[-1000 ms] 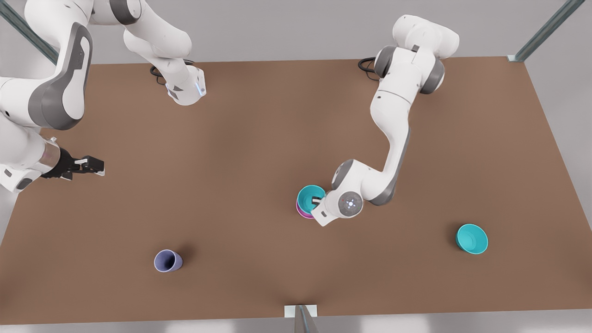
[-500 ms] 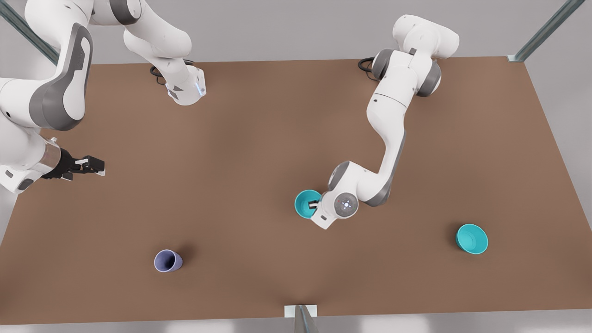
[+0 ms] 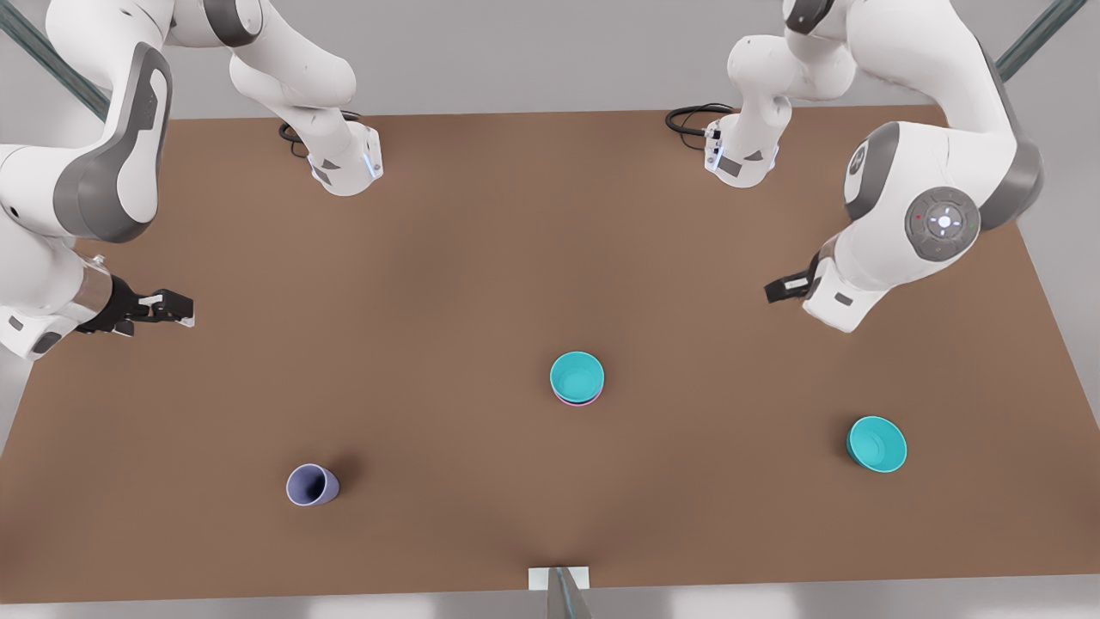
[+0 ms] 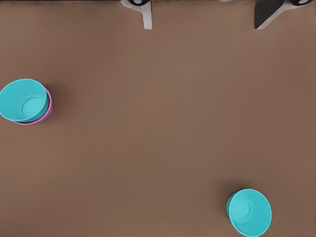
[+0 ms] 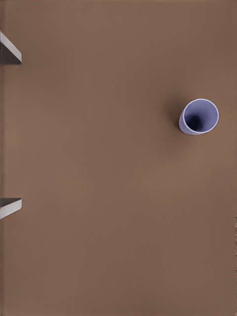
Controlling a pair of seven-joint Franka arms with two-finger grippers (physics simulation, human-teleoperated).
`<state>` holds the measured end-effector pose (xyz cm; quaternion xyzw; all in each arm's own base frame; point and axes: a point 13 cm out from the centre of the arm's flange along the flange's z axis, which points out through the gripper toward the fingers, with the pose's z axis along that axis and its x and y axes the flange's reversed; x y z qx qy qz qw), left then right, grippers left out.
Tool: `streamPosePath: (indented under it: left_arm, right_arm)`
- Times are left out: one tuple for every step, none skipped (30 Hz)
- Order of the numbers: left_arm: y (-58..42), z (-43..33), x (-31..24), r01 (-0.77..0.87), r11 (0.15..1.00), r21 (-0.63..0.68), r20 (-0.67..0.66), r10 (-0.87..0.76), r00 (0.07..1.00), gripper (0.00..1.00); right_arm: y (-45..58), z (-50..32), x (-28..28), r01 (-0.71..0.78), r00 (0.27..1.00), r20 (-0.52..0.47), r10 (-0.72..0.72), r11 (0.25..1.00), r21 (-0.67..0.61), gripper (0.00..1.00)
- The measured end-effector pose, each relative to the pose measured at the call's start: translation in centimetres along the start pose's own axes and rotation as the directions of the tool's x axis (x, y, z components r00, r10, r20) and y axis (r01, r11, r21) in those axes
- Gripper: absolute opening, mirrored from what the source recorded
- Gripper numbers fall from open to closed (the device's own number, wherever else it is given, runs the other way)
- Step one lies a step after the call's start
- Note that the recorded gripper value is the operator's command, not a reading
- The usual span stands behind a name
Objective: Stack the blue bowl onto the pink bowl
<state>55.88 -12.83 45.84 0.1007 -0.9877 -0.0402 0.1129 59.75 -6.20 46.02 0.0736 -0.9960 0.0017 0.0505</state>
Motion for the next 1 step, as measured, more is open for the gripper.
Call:
streamPosePath:
  left_arm:
    - [0.24,-0.04,0.24,-0.019,1.0,-0.005,-0.003,0.019,1.0,1.0]
  right_arm:
    - [0.0,0.0,-0.01,0.0,1.0,0.0,0.0,1.0,0.0,1.0]
